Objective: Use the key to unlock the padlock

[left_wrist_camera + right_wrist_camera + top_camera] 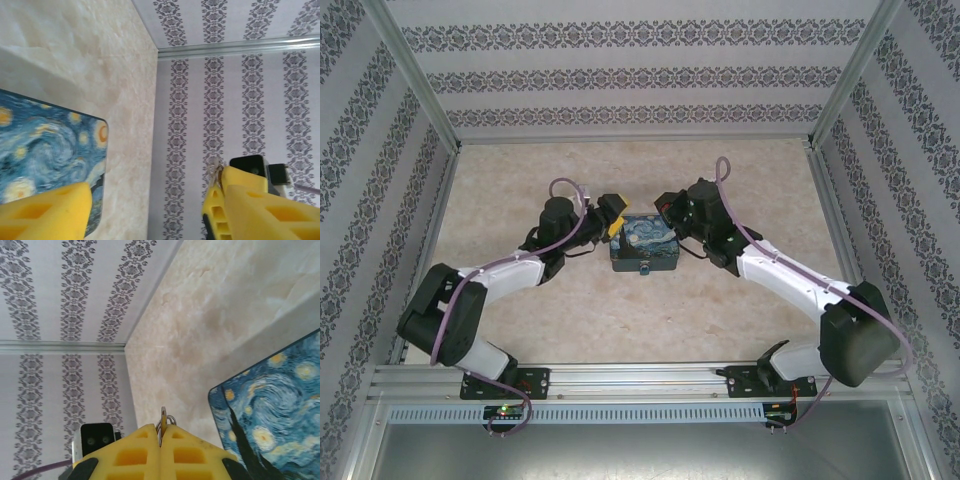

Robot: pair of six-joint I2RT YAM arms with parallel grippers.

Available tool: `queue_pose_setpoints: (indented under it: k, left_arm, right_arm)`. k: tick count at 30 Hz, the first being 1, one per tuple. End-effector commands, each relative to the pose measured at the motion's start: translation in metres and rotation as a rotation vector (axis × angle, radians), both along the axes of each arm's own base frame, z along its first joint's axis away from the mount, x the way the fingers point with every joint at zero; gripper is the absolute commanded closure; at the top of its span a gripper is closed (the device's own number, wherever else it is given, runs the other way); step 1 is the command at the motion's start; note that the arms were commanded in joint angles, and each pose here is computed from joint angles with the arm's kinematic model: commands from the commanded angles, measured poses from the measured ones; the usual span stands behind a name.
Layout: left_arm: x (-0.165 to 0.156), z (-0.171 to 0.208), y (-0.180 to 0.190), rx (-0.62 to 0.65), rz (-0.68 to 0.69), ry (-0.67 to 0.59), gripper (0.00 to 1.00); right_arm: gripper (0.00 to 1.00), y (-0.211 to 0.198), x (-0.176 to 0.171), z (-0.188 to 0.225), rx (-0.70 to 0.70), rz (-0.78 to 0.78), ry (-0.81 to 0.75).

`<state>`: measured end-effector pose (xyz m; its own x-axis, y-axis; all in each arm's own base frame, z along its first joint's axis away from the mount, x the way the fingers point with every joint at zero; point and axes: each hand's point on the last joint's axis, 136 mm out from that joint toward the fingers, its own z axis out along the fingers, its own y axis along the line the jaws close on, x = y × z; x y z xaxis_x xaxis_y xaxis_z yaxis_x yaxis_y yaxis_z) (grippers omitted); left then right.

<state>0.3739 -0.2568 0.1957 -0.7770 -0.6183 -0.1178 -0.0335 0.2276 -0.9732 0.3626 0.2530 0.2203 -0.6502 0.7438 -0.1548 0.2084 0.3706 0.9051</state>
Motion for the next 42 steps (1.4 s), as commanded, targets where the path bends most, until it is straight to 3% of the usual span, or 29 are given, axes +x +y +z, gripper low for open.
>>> queue_pose_setpoints:
  k: [1, 3, 10, 42]
  left_arm:
    - [0.013, 0.040, -0.014, -0.096, 0.009, -0.115, 0.42]
    - [0.018, 0.042, -0.017, -0.131, 0.019, -0.121, 0.51]
    - [0.028, 0.042, -0.026, -0.203, 0.045, -0.126, 0.53]
    - [0.021, 0.042, -0.046, -0.220, 0.052, -0.137, 0.73]
  right_arm:
    - [1.00, 0.008, 0.008, 0.012, 0.113, -0.015, -0.010]
    - [1.00, 0.009, 0.011, 0.010, 0.129, -0.023, -0.005]
    - [1.00, 0.011, 0.014, 0.007, 0.146, -0.037, 0.003]
    - [1.00, 0.012, 0.014, -0.015, 0.154, -0.050, 0.044]
